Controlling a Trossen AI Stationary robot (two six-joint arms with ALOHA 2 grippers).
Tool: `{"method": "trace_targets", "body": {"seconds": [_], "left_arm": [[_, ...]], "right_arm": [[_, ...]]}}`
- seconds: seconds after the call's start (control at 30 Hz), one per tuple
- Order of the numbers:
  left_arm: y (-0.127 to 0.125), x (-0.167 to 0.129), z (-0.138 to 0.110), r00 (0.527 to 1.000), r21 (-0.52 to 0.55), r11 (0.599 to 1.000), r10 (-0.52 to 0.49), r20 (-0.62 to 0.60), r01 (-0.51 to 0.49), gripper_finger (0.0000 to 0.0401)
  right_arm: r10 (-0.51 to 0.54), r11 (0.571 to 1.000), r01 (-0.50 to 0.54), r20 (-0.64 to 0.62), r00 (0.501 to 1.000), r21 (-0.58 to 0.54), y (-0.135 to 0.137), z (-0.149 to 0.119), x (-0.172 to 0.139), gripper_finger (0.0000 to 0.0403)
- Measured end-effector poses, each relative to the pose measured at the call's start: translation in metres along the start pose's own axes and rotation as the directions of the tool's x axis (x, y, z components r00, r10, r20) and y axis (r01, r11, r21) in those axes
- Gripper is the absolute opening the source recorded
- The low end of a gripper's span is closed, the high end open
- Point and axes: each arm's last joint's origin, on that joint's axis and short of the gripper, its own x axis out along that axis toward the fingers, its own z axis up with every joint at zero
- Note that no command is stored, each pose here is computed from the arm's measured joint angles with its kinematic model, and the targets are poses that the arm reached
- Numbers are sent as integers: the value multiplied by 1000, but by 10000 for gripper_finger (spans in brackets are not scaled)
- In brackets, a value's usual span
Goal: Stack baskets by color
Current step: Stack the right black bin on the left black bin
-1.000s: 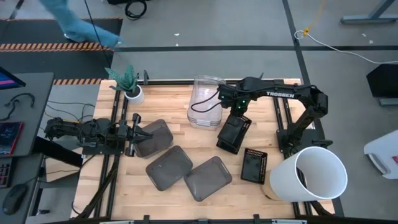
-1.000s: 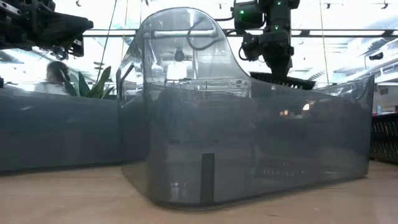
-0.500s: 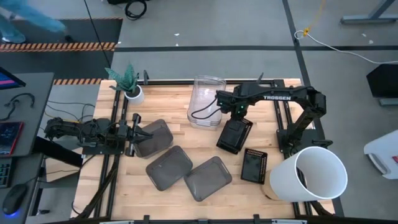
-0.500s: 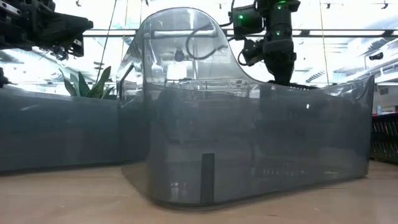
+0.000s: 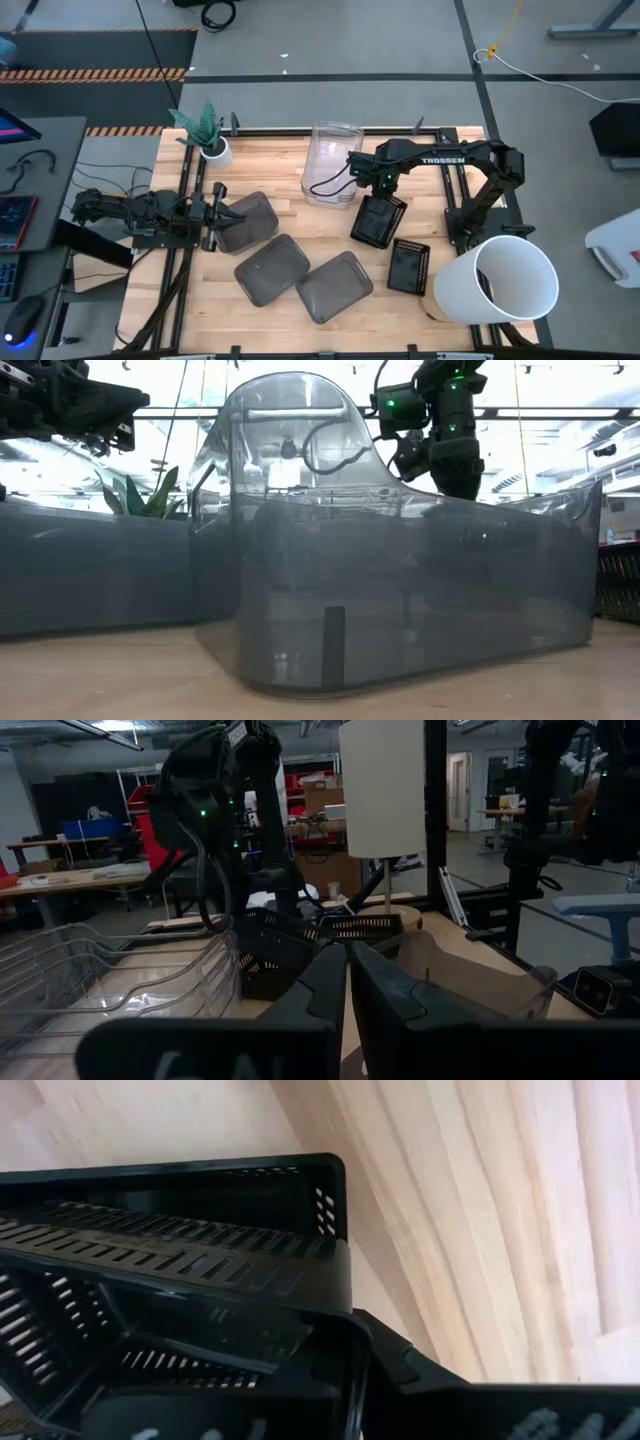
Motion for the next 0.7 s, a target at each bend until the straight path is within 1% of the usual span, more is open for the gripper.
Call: {"method": "trace_targets", "body": {"seconds": [0.27, 0.4, 0.5, 0.57, 0.7], "left_arm": [[0, 0, 0, 1000, 0, 1000, 0, 0, 0, 34], [0, 0, 0, 1000, 0, 1000, 0, 0, 0, 30], [0, 0, 0, 1000, 0, 1000, 0, 0, 0, 26], [0, 0, 0, 1000, 0, 1000, 0, 0, 0, 26], [0, 0, 0, 1000, 0, 1000, 0, 0, 0, 31]], "right_arm": [[0, 1000, 0, -1, 1000, -12, 0, -1, 7, 30], [3, 1000, -3, 16, 1000, -27, 0, -1, 14, 41], [0, 999, 0, 3, 1000, -40, -1, -4, 24, 55], [-24, 999, 24, 0, 1000, -48, -3, -6, 29, 65], [-137, 988, 137, -4, 991, -73, -12, -9, 35, 84]]}}
